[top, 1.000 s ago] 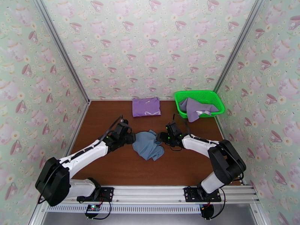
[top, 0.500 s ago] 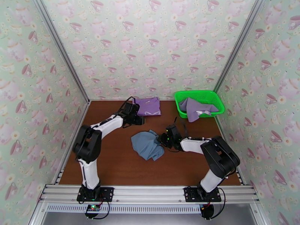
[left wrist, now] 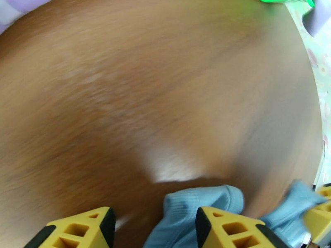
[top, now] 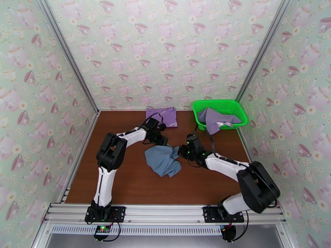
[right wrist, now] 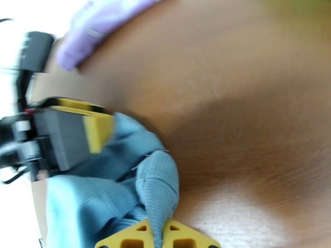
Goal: Fold and stack the mixed laundry pile
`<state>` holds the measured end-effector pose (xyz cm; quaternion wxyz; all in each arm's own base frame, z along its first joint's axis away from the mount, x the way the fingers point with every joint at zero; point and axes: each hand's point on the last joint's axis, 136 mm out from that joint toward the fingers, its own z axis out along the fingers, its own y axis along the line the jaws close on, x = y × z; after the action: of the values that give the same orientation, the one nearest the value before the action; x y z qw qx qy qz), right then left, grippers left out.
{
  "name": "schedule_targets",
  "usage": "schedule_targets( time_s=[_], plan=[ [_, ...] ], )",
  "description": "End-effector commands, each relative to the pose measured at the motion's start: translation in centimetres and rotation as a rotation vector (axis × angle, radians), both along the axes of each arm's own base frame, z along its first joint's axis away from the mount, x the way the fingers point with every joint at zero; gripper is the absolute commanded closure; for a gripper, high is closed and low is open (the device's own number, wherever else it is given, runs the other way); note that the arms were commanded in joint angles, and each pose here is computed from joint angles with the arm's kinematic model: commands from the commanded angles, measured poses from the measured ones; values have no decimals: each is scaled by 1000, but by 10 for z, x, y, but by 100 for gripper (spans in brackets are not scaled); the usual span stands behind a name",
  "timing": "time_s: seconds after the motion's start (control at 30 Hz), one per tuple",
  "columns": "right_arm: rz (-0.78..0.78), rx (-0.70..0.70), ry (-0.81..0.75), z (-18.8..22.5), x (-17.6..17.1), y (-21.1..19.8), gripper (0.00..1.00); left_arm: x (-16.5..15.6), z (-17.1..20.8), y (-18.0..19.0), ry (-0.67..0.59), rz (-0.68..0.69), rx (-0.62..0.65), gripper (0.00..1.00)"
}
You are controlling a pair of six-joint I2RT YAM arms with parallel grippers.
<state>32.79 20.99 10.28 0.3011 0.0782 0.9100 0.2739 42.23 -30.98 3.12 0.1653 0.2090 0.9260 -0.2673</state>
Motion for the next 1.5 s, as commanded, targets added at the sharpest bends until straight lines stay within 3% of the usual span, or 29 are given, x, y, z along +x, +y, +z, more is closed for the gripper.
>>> schedule_targets(
  time_s=[0.0, 0.2, 0.23, 0.37, 0.5, 0.6, 0.73, 1.03, 1.2, 1.23, 1.27, 1.3, 1.37, 1.47],
  plan=[
    [61, -100, -138, 37, 3, -9, 100, -17, -13, -10, 47, -36, -37, 44],
    [113, -122, -274, 73, -19, -23, 100, 2, 21, -12, -25, 21, -121, 47],
    [109, -129, -288, 74, -25, -28, 100, 4, 26, -17, -31, 18, -143, 54],
    [93, -171, -288, 64, -49, -50, 100, 6, 34, -35, -9, -4, -229, 100],
    [69, -177, -296, 63, -62, -62, 100, 0, 29, -47, -4, -22, -239, 100],
    [55, -206, -304, 69, -65, -70, 100, -4, 46, -50, -36, -10, -287, 100],
    [58, -246, -345, 96, -66, -76, 100, -5, 99, -44, -119, 34, -352, 100],
    [112, -228, -530, 199, -67, -70, 100, -22, 248, -7, -368, 139, -445, 100],
    [204, -218, -551, 229, -69, -56, 100, -38, 264, 5, -381, 121, -420, 100],
    [221, -229, -535, 228, -70, -55, 100, -42, 259, 5, -372, 98, -412, 99],
    [231, -242, -514, 225, -71, -55, 100, -47, 253, 3, -363, 71, -410, 90],
    [236, -254, -487, 220, -74, -57, 100, -52, 246, 1, -352, 42, -413, 74],
    [242, -272, -427, 203, -78, -60, 100, -60, 230, -4, -330, 2, -416, 51],
    [220, -292, -304, 169, -86, -68, 100, -59, 198, -10, -290, -16, -392, 39]
  ],
)
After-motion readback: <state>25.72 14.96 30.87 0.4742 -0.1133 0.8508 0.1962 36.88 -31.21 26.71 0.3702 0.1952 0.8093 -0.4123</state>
